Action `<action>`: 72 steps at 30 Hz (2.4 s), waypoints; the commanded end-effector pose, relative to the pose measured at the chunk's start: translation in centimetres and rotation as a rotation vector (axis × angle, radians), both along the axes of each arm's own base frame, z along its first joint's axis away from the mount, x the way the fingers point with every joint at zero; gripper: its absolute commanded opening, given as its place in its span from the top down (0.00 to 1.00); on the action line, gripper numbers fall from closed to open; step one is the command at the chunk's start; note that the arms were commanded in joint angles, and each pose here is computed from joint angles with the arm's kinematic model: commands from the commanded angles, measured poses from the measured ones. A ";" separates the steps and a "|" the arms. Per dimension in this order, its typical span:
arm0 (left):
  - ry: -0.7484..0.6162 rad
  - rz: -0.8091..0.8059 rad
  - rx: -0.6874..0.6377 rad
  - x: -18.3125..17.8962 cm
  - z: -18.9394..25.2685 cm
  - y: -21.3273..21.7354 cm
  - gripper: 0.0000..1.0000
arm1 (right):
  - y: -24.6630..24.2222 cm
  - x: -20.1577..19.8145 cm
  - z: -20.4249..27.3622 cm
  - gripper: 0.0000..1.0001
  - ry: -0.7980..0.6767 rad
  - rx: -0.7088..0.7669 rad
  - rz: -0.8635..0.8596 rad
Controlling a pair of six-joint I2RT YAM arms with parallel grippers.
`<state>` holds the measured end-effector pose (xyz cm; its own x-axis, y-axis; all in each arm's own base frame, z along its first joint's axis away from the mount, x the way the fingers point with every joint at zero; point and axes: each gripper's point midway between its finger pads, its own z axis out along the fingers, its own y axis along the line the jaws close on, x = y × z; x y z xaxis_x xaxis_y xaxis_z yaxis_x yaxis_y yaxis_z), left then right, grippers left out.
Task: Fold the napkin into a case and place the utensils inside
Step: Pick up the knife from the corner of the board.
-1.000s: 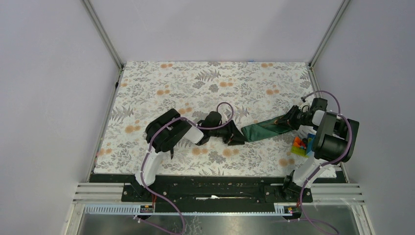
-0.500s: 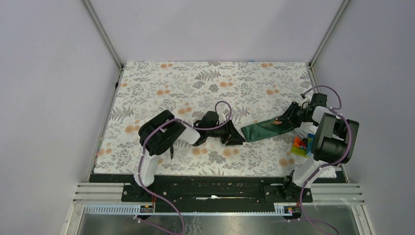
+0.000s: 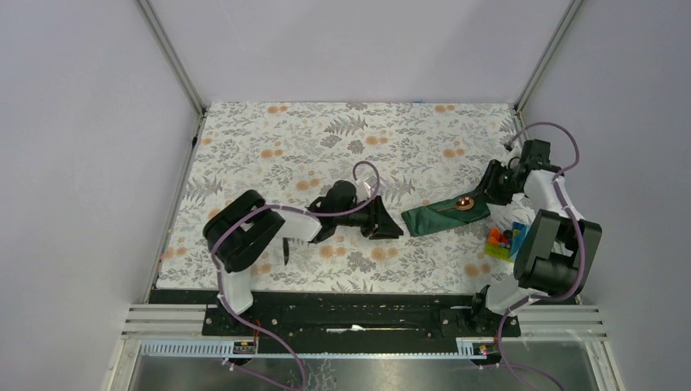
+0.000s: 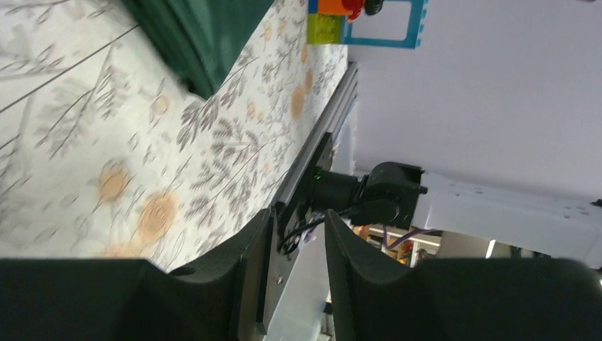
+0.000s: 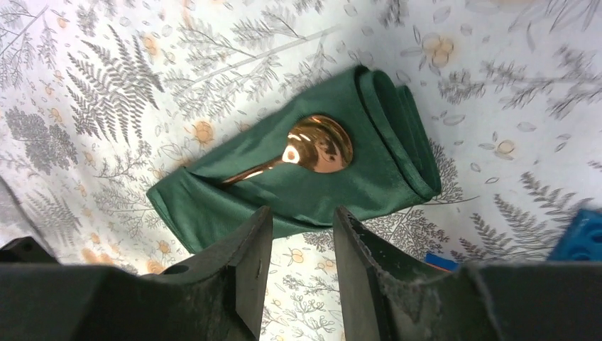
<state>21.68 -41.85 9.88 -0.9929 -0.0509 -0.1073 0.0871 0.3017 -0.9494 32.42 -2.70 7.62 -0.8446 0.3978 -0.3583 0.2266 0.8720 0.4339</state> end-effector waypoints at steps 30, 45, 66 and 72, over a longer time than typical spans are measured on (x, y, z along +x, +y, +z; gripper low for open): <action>0.161 0.636 1.184 5.9 -5.9 34.4 0.45 | 28.0 -7.2 8.3 0.01 -0.153 0.203 0.615; 0.260 0.607 1.330 5.4 -9.4 33.7 0.54 | 24.5 -7.2 7.8 0.01 -0.198 0.096 0.545; 0.513 0.694 1.015 3.8 -8.3 29.6 1.00 | 28.5 -9.0 4.9 0.01 -0.138 0.306 0.617; 0.549 0.723 0.931 3.8 -6.6 28.5 1.00 | 30.8 -10.4 3.0 0.01 -0.081 0.350 0.640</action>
